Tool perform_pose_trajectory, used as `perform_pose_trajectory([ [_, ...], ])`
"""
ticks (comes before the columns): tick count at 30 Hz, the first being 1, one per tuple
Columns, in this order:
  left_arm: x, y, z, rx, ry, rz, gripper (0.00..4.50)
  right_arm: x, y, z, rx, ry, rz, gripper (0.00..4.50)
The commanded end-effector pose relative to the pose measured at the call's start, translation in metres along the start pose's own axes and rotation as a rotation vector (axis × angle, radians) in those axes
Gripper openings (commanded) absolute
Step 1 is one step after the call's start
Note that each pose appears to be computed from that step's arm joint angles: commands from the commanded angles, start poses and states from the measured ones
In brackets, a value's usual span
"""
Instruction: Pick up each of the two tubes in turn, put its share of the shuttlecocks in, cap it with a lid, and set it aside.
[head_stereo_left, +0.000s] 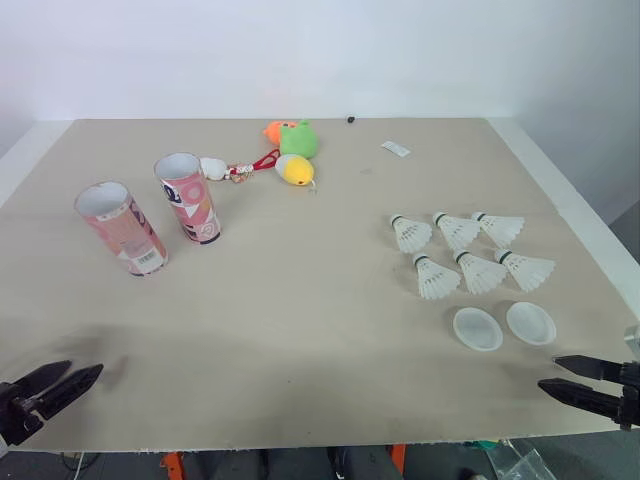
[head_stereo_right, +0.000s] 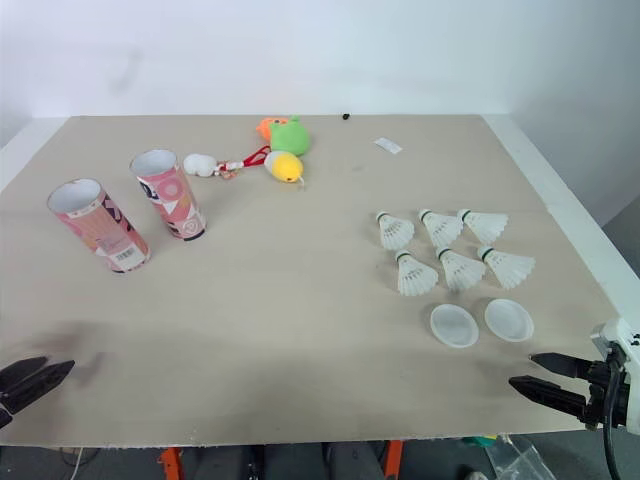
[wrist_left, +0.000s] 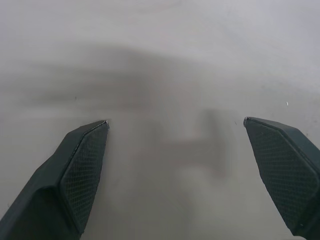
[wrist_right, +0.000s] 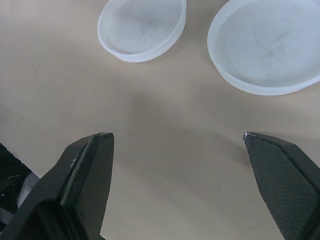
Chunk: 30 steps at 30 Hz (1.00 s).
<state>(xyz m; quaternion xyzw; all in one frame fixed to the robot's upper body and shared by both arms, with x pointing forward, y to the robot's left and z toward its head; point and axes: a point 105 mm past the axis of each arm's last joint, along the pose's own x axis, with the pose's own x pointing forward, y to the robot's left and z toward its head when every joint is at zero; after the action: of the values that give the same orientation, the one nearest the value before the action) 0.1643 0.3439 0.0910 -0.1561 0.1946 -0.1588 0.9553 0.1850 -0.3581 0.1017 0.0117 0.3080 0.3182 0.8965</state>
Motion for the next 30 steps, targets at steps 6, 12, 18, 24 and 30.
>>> perform_pose_trajectory([
  [6,0.008,-0.009,0.013,0.001,-0.041,-0.056,4.5,-0.001,0.0,0.009,-0.031,-0.014,0.008,4.43],
  [12,0.014,-0.012,0.019,0.006,-0.057,-0.078,4.5,0.004,0.005,0.014,-0.066,-0.016,0.034,4.43],
  [18,0.019,-0.02,0.027,-0.004,-0.137,-0.096,4.5,0.036,0.045,0.04,-0.167,-0.064,0.224,4.43],
  [24,0.02,-0.037,0.035,0.028,-0.241,-0.081,4.5,0.083,0.1,0.091,-0.241,-0.202,0.483,4.43],
  [30,0.01,-0.048,0.028,0.062,-0.279,-0.016,4.5,0.124,0.136,0.132,-0.322,-0.252,0.634,4.43],
])
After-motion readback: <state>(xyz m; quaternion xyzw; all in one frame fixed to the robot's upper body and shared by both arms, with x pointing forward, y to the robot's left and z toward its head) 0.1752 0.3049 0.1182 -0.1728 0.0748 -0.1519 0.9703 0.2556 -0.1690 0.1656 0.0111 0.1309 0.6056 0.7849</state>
